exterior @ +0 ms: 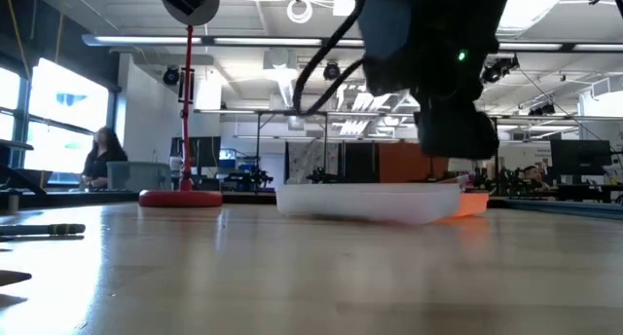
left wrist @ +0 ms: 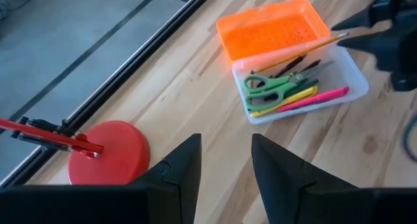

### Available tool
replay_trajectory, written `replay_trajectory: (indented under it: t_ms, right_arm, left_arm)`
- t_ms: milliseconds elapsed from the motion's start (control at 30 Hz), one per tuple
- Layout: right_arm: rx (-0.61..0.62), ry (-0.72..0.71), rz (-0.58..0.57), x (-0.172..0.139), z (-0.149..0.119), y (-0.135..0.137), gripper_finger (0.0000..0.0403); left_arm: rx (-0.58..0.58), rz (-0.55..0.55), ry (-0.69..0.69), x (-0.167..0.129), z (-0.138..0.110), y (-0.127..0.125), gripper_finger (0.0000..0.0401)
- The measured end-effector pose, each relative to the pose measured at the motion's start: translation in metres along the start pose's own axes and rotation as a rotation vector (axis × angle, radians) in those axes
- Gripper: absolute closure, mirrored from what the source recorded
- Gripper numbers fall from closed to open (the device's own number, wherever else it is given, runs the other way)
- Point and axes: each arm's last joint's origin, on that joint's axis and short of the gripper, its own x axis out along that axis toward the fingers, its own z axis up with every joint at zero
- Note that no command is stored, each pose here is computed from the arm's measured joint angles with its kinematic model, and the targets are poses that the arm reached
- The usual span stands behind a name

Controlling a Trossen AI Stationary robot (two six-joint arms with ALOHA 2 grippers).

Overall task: Pick & place school supplies into a supply box
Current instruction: Put the top orange pencil into the supply box

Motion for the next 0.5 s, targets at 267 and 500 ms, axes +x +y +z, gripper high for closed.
replay_trajectory:
  t_ms: [267, 500]
  right_arm:
    - [0.156, -0.172, 0.082, -0.044, -0.047, -0.044, 0.0302]
    - [0.481, -0.348, 0.388, -0.037, -0.100, -0.055, 0.0302]
  left_arm:
    - [0.002, -0.001, 0.003, 0.000, 0.000, 0.000, 0.0235]
    - [0.001, 0.009, -0.006, 0.000, 0.000, 0.000, 0.0235]
